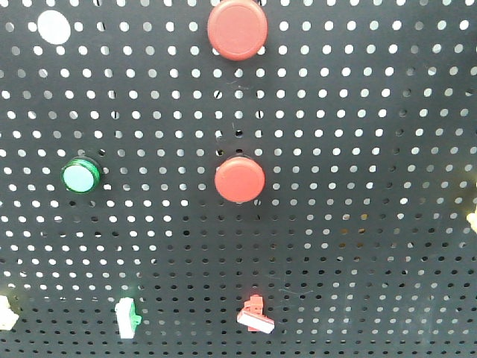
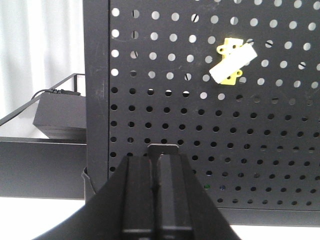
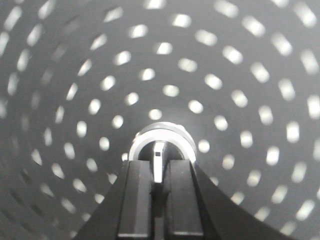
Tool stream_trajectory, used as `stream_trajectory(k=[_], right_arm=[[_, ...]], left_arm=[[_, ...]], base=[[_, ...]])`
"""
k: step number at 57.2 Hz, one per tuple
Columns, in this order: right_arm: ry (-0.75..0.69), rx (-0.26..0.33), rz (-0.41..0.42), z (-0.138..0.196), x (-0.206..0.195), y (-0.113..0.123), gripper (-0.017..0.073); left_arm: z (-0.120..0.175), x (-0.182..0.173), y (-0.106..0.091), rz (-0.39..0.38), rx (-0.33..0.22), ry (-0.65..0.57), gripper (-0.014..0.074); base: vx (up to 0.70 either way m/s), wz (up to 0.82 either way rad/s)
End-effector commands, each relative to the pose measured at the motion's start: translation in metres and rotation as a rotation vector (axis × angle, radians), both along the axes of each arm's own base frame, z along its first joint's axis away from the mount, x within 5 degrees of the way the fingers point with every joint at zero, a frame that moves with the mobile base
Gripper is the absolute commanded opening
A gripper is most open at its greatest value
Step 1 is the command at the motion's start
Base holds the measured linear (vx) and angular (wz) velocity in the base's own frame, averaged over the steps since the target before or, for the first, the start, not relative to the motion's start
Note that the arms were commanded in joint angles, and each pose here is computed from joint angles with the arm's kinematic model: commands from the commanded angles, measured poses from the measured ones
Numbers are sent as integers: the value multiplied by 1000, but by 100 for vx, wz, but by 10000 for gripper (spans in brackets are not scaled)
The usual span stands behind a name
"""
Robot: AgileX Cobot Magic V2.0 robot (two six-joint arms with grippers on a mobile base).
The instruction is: Rotate knob clockwise with right arm
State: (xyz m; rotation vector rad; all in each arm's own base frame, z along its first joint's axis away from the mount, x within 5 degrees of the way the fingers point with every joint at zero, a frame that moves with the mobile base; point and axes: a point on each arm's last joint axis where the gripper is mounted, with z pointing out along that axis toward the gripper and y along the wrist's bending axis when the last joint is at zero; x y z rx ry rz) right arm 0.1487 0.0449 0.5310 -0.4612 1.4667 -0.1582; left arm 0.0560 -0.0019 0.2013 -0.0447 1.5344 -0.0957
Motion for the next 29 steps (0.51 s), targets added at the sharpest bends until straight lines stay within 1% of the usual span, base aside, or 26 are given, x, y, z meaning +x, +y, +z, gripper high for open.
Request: stream_trajectory(k=[1,4,5,6,7,8,9,11,12,14,15,17,18,20,21,22,23,25,26,28,29], right_arm=[[-32,210,48,8,11,8,-10],[-7,321,56,8,11,8,-10],[5,370,60,8,11,8,-10],[13,404,63,8,11,8,-10],[25,456,66,8,11,8,-10],[33,491,69,8,11,8,-10],[45,545,73,8,11,8,-10],[61,616,78,9,11,8,-10],[73,670,83,9,11,8,-10],[87,742,90,9,11,8,-10],[98,794,95,9,11,8,-10],[111,862,103,9,11,8,-10],[121,913,110,10,11,8,-10],[134,980,119,10,10,9,-10],[144,1028,125,10,10,9,-10],[149,1060,131,11,10,9,-10],[158,1106,137,11,10,9,-10],[166,1164,151,12,10,9,-10],[173,1203,158,12,10,9,-10],[177,1259,177,14,10,10,-10],[179,1278,184,14,10,10,-10]], left_arm=[[3,0,1,11,-20,-68,-6],[3,0,1,11,-20,-68,-6],[3,0,1,11,-20,-68,-6],[3,0,1,11,-20,-68,-6],[3,0,1,11,-20,-68,-6],[3,0,1,11,-20,-68,-6],[3,0,1,11,-20,-68,-6],[3,0,1,11,-20,-68,-6],[3,0,1,11,-20,-68,-6],[3,0,1,11,-20,-68,-6],[3,0,1,11,-20,-68,-6],[3,0,1,11,-20,-68,-6],[3,0,1,11,-20,-68,-6],[3,0,1,11,-20,-68,-6],[3,0,1,11,-20,-68,-6],[3,0,1,11,-20,-68,-6],[3,0,1,11,-20,-68,-6],[3,0,1,11,-20,-68,-6],[3,0,1,11,-20,-68,-6],[3,0,1,11,-20,-68,-6],[3,0,1,11,-20,-68,-6]], base=[[0,0],[0,0],[0,0],[0,0],[0,0],[0,0],[0,0],[0,0],[0,0],[0,0],[0,0],[0,0],[0,0],[0,0],[0,0],[0,0],[0,0],[0,0],[0,0],[0,0],[0,0]])
